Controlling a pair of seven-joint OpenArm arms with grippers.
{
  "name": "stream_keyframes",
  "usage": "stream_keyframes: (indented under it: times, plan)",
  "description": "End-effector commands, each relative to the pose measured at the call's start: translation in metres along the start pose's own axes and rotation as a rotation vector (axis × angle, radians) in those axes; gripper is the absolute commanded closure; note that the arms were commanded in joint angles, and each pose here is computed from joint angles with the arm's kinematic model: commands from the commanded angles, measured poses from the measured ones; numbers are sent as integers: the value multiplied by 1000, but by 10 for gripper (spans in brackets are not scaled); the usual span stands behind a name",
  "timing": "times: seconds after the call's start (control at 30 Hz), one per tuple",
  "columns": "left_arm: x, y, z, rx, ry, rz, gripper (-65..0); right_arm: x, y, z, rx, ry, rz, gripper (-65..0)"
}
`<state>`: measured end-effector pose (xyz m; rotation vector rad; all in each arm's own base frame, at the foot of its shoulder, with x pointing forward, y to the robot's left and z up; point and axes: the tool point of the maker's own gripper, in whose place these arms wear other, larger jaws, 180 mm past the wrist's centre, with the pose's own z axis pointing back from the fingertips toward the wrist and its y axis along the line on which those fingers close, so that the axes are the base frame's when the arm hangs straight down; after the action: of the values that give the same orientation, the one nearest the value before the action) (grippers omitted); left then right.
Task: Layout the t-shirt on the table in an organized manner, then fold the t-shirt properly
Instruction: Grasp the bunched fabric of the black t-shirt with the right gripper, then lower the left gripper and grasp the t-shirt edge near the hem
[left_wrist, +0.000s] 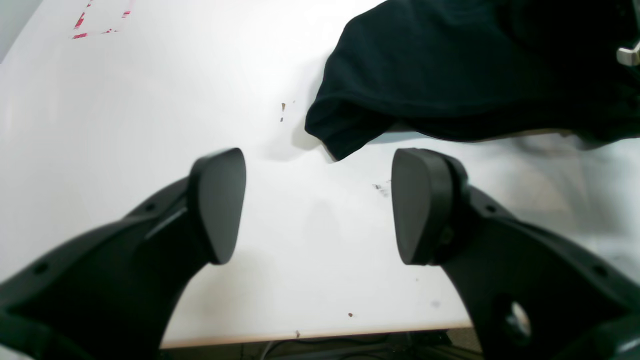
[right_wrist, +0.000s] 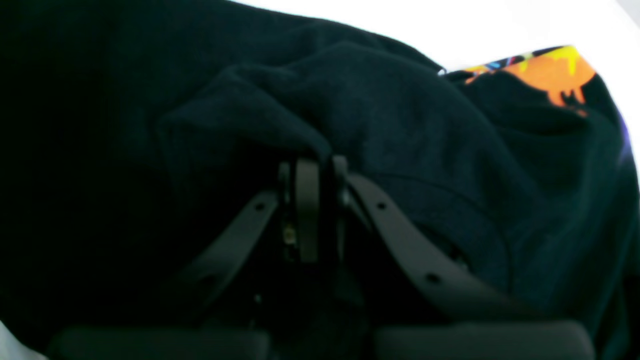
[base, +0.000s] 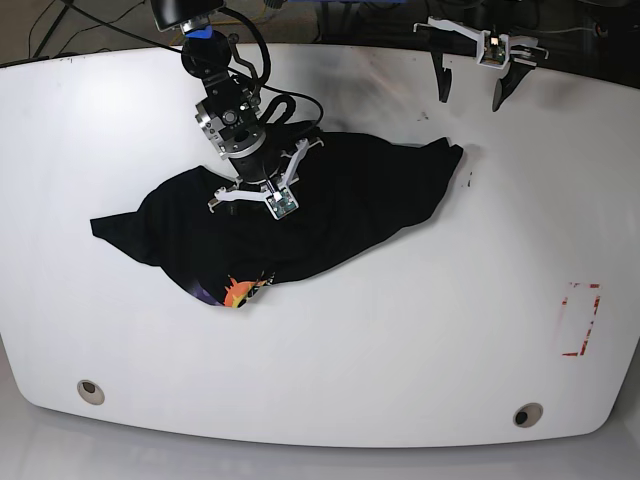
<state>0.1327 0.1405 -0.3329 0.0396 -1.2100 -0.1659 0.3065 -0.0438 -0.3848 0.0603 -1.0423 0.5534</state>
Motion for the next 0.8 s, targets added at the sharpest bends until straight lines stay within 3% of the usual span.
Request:
stream_keyframes:
  times: [0.0, 0.47, 0.77]
  plan:
    - [10, 2, 0, 7, -42, -4, -410, 29, -11, 3, -32, -88, 8, -5]
    - [4, 8, -32, 25, 45, -6, -413, 82, -43, 38, -132, -239, 3, 0]
    - [10, 14, -60, 40, 77, -8, -413, 96, -53, 55, -166, -275, 5, 0]
